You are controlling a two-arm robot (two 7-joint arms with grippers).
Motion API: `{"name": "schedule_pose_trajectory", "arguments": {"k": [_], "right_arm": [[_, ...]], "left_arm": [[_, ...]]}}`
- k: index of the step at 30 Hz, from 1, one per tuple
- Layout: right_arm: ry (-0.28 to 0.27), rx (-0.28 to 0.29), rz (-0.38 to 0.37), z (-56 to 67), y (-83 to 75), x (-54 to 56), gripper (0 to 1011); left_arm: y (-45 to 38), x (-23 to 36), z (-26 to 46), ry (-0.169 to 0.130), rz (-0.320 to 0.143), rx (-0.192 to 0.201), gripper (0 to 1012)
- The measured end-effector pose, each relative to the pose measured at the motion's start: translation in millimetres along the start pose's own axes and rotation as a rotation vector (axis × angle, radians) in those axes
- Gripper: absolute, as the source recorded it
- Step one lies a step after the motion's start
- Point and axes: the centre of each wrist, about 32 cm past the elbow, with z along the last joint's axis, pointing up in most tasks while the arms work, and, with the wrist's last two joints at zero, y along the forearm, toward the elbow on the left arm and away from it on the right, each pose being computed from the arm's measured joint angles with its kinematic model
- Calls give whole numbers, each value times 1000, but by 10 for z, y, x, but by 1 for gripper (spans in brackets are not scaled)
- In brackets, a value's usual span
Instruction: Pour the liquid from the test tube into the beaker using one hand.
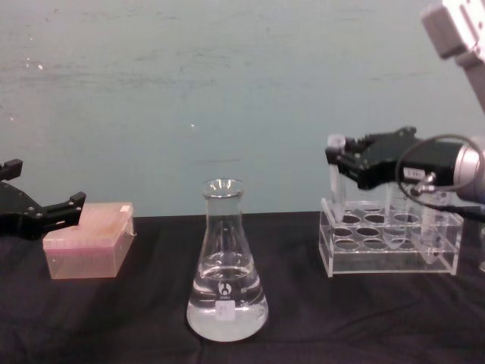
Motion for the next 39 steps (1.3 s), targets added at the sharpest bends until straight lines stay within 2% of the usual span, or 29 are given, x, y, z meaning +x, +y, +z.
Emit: {"name": "schedule_pose_trajectory", "arguments": {"k": [8, 14, 18, 30, 32, 39], "right_arm": [[-11, 50, 20, 179, -17, 14, 194], [-30, 63, 48, 249, 26, 11, 194], [-80, 71, 82, 315, 99, -21, 194], [-231, 72, 125, 370, 206, -134, 194], [-278, 75, 130, 380, 219, -174, 194], [-381, 85, 137, 391, 228, -262, 194]], "left_arm": [[0, 0, 0, 0, 0, 0, 1000], [0, 0, 0, 0, 0, 0, 1000], [0, 0, 0, 0, 0, 0, 1000], [0, 0, 0, 0, 0, 0, 1000], [0, 0, 0, 0, 0, 0, 1000], [0, 0, 0, 0, 0, 0, 1000]]}}
